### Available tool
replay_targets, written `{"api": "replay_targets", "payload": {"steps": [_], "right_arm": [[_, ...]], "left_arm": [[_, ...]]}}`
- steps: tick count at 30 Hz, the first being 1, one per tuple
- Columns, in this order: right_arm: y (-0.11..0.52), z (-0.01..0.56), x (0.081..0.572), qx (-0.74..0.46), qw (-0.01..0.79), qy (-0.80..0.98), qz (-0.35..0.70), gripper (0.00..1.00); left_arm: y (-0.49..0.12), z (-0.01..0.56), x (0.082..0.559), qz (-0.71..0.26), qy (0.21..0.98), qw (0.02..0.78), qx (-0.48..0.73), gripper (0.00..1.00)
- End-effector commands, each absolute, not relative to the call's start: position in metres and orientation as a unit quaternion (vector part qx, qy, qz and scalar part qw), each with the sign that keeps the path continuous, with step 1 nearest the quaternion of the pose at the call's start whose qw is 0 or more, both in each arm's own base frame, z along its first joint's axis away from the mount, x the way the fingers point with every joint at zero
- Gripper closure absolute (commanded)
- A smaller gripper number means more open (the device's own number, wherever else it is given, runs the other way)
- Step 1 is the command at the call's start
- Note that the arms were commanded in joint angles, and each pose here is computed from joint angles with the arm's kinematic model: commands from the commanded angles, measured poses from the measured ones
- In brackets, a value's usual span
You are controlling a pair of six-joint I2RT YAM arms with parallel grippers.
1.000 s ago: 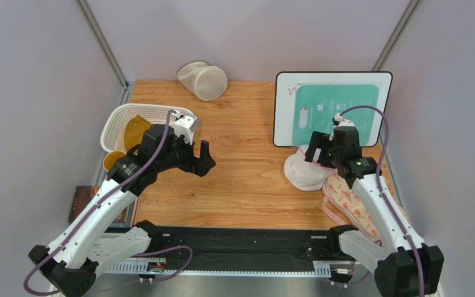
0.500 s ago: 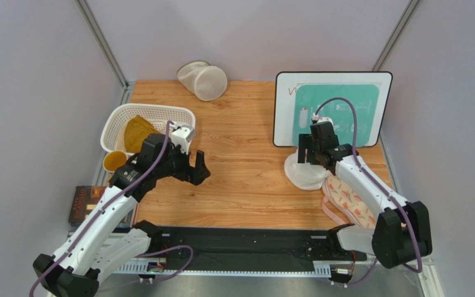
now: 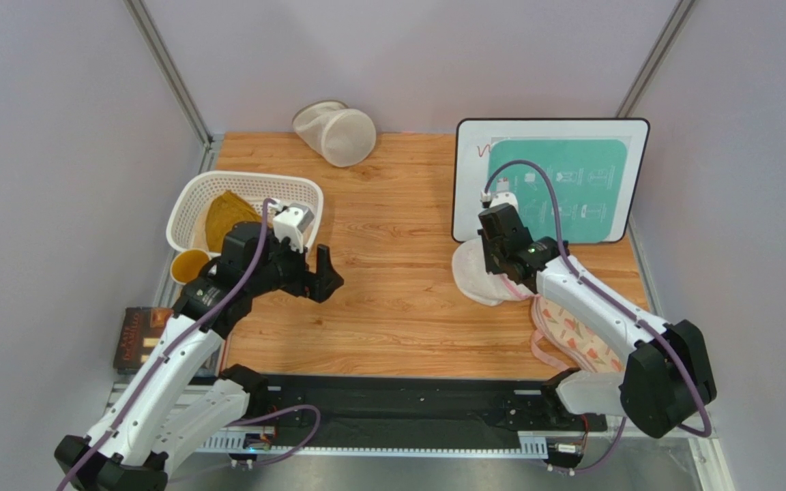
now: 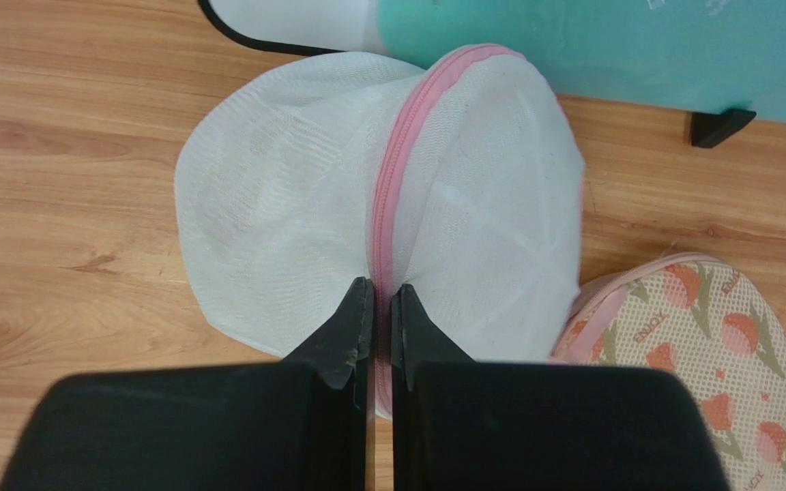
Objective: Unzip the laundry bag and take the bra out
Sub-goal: Move the laundry bag to the center of the board.
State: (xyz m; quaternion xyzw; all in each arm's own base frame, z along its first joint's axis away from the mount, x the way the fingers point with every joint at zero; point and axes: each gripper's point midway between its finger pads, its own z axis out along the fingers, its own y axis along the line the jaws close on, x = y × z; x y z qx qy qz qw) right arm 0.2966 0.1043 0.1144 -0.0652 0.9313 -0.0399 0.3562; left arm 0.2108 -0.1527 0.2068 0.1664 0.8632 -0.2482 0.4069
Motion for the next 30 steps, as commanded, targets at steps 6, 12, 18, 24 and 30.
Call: {"api": "replay_targets", "payload": {"steps": [6,12,18,24,30], "right_arm": [[0.184,0.147,0.296,-0.085,0.382,0.920,0.032,1.00],[0.241,0.137,0.280,-0.113,0.358,0.926,0.033,1.00],[0.288,0.120,0.260,-0.118,0.339,0.932,0.047,1.00],[0.301,0.143,0.252,-0.116,0.350,0.926,0.087,0.38],[0.267,0.182,0.250,-0.084,0.384,0.915,0.096,0.12]], "left_arm": [[-0.151,0.204,0.209,-0.253,0.862,0.410,0.154,0.00],[-0.158,0.195,0.198,-0.251,0.870,0.403,0.131,0.03],[-0.166,0.182,0.180,-0.271,0.871,0.393,0.111,0.03],[-0.169,0.169,0.170,-0.272,0.876,0.384,0.102,0.03],[-0.187,0.166,0.171,-0.287,0.874,0.379,0.096,0.03]]}}
